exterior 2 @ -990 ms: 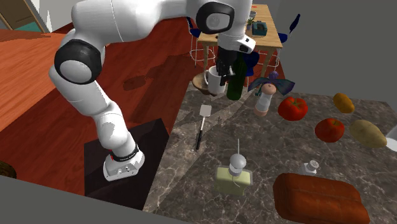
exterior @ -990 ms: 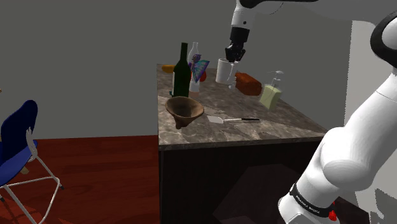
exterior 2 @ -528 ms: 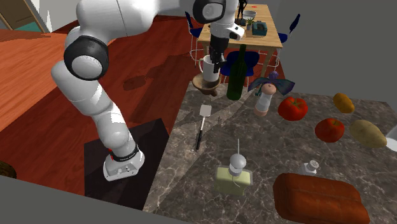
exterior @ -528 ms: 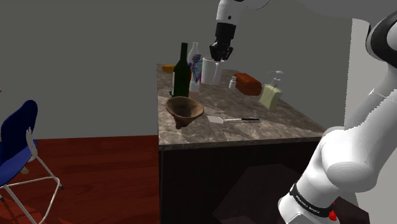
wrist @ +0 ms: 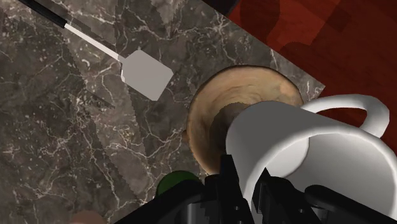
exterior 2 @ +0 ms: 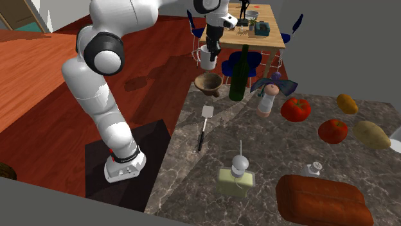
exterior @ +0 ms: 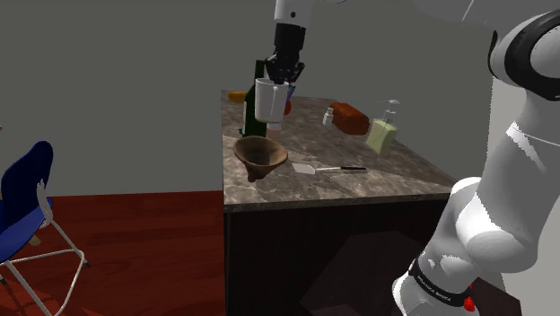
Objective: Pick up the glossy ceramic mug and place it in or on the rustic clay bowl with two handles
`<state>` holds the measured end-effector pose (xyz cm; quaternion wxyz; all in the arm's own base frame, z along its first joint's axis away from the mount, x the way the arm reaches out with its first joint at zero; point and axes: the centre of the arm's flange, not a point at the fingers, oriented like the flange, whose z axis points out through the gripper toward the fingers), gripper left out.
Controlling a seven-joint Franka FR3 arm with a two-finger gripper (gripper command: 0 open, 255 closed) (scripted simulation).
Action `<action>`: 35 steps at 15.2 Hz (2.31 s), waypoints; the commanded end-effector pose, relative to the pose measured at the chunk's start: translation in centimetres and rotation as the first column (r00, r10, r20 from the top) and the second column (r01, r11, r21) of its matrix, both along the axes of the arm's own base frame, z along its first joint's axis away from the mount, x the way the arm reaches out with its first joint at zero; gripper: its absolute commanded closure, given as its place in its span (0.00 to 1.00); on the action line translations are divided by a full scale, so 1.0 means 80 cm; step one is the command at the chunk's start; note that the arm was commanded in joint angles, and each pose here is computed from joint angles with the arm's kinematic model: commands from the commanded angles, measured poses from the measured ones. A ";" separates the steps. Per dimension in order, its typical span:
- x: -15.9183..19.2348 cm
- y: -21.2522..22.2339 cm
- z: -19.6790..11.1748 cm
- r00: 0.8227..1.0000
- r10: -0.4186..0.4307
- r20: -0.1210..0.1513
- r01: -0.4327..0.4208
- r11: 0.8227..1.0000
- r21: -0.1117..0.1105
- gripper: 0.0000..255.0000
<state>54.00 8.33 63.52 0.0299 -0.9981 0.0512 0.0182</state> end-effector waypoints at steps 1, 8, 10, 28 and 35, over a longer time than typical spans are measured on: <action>0.003 0.018 -0.005 1.000 -0.001 0.000 0.001 1.000 0.000 1.00; 0.003 0.018 -0.051 1.000 -0.001 0.000 0.001 1.000 0.000 1.00; 0.003 0.018 -0.064 1.000 -0.001 0.000 0.001 1.000 0.000 1.00; 0.003 0.018 -0.118 1.000 -0.001 0.000 0.001 1.000 0.000 0.00; 0.004 0.015 -0.069 1.000 -0.001 0.000 0.001 1.000 0.000 0.00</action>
